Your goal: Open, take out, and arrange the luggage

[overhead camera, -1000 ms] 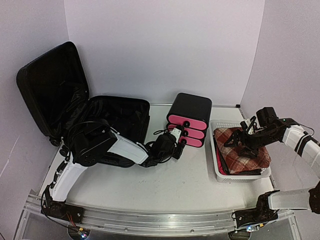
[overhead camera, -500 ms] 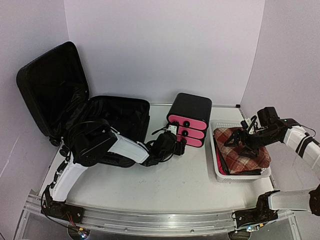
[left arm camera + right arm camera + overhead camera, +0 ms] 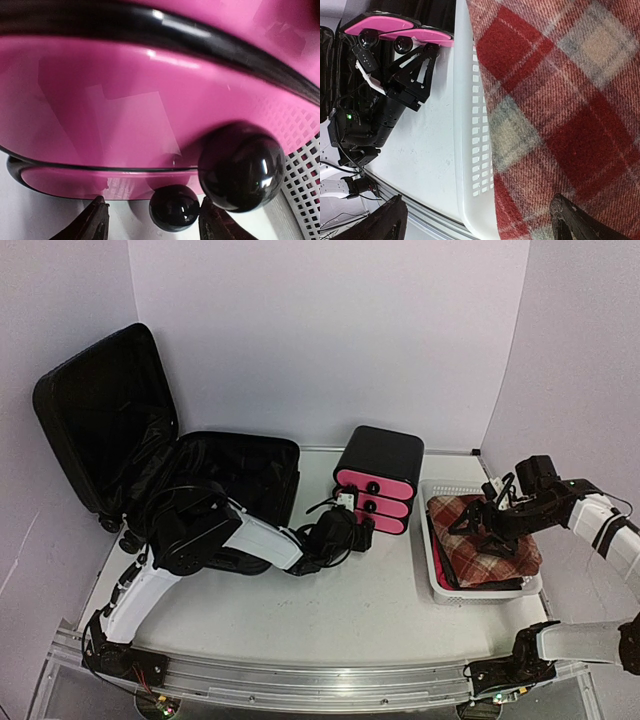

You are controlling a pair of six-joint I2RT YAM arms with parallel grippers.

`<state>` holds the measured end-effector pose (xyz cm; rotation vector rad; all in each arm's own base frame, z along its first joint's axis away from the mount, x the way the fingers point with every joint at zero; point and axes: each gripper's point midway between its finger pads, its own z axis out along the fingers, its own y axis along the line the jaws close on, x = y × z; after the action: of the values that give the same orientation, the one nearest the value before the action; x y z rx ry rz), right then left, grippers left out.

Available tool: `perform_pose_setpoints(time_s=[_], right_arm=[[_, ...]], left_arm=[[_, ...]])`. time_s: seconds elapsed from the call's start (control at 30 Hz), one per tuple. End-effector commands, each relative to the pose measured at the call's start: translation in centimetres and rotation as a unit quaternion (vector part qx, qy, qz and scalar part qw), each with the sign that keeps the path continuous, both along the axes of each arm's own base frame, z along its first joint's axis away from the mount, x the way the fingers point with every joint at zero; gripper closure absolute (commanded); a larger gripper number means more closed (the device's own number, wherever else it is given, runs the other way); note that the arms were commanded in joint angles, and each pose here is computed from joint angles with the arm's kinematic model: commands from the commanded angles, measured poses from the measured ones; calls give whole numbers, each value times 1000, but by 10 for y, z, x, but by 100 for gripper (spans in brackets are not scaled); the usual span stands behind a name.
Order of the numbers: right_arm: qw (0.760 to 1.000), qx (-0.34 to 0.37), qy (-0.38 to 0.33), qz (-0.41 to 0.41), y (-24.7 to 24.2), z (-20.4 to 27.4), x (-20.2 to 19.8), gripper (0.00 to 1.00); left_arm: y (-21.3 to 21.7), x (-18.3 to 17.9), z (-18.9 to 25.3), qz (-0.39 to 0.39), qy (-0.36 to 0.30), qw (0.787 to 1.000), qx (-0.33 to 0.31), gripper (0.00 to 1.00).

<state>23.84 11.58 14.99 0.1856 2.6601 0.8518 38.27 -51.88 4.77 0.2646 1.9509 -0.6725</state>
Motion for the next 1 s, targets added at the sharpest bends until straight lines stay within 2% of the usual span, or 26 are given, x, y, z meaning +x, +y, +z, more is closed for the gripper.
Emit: perform_pose_setpoints(time_s=[0.0,0.23,0.47,0.7,0.97], right_arm=[[1000,5,-18,9,3,6,-1,2],[1000,5,-17,8,2,5,-1,2],[1000,4,-20,7,2,7,-1,2],[1000,5,-20,7,2,9,0,2],[1000,2,-22,7,2,9,0,2]], left_arm=[[-10,8,22,11,-15,999,-36,43],[-18,11,25,5,-23,999,-39,47],[-13,12,23,11,-25,999,-32,57],[-15,9,32,-4,-34,999,-27,74],[-4,-22,59,-41,-41,998,-13,76]])
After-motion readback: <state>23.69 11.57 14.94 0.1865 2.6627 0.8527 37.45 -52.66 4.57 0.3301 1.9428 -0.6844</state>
